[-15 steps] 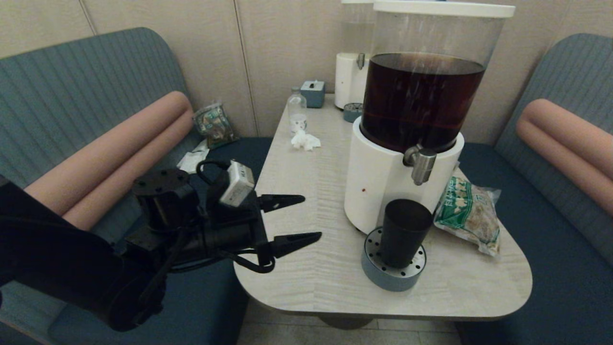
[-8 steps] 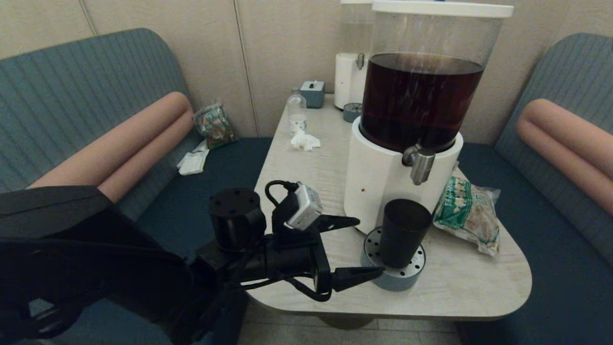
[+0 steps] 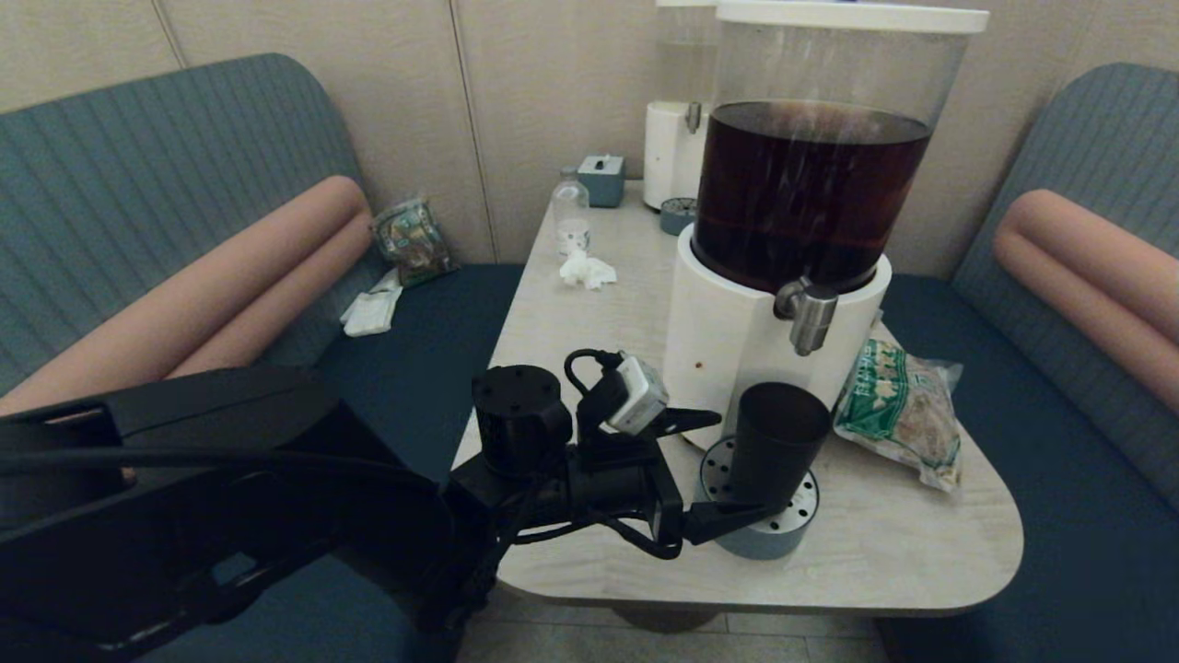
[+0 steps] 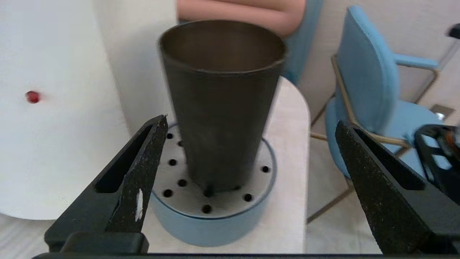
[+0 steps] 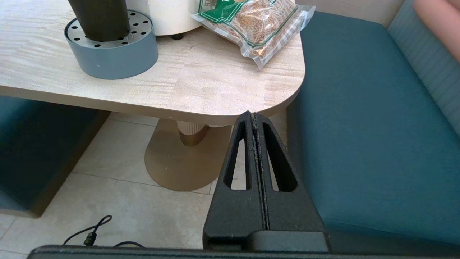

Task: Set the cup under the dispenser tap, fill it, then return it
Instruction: Place the cup next to the water dispenser

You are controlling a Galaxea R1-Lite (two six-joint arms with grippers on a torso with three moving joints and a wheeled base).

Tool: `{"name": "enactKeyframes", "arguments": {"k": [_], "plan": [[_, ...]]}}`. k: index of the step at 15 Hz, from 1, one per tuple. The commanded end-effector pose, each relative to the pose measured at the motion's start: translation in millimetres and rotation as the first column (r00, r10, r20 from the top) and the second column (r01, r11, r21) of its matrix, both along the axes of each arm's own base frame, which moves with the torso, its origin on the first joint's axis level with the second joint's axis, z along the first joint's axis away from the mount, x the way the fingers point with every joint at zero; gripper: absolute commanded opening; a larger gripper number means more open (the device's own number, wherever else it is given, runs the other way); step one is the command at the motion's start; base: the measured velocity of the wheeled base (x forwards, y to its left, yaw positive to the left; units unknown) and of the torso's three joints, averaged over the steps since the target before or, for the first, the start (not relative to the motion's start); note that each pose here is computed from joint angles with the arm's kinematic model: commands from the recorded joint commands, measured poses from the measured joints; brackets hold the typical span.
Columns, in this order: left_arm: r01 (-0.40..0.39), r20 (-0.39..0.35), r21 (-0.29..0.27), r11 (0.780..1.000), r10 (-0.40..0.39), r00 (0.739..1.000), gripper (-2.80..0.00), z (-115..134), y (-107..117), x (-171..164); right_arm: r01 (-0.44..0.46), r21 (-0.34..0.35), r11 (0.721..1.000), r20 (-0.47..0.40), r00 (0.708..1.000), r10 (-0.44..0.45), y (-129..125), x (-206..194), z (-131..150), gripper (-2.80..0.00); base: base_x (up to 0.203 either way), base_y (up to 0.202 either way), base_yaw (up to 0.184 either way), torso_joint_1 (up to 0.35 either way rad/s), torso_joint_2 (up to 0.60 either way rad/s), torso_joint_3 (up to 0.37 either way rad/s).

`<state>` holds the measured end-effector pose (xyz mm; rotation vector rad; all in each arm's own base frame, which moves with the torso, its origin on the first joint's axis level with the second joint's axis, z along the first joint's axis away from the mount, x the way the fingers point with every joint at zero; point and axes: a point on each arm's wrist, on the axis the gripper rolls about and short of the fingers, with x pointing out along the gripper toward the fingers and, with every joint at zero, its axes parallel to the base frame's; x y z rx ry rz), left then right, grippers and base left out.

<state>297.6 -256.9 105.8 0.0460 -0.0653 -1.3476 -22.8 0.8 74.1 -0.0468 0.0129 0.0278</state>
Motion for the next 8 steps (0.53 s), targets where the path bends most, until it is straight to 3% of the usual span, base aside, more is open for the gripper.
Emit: {"name": "enactKeyframes", "arguments": {"k": [1,8], "plan": [[-0.012,-0.017,0.004,1.000,0.012,1.000,0.00,-10.5,-4.6,6.0,0.000,-0.001,1.000,-0.002,1.000,0.000,0.0,0.1,0.0,-2.80,0.000,0.000,0.000,0.000,0.00,0.000],[-0.034,0.007,-0.032,0.999,0.034,0.999,0.00,-9.6,-17.7,18.7,-0.001,0.000,1.000,-0.002,1.000,0.001,0.0,0.1,0.0,-2.80,0.000,0.000,0.000,0.000,0.00,0.000]]}}
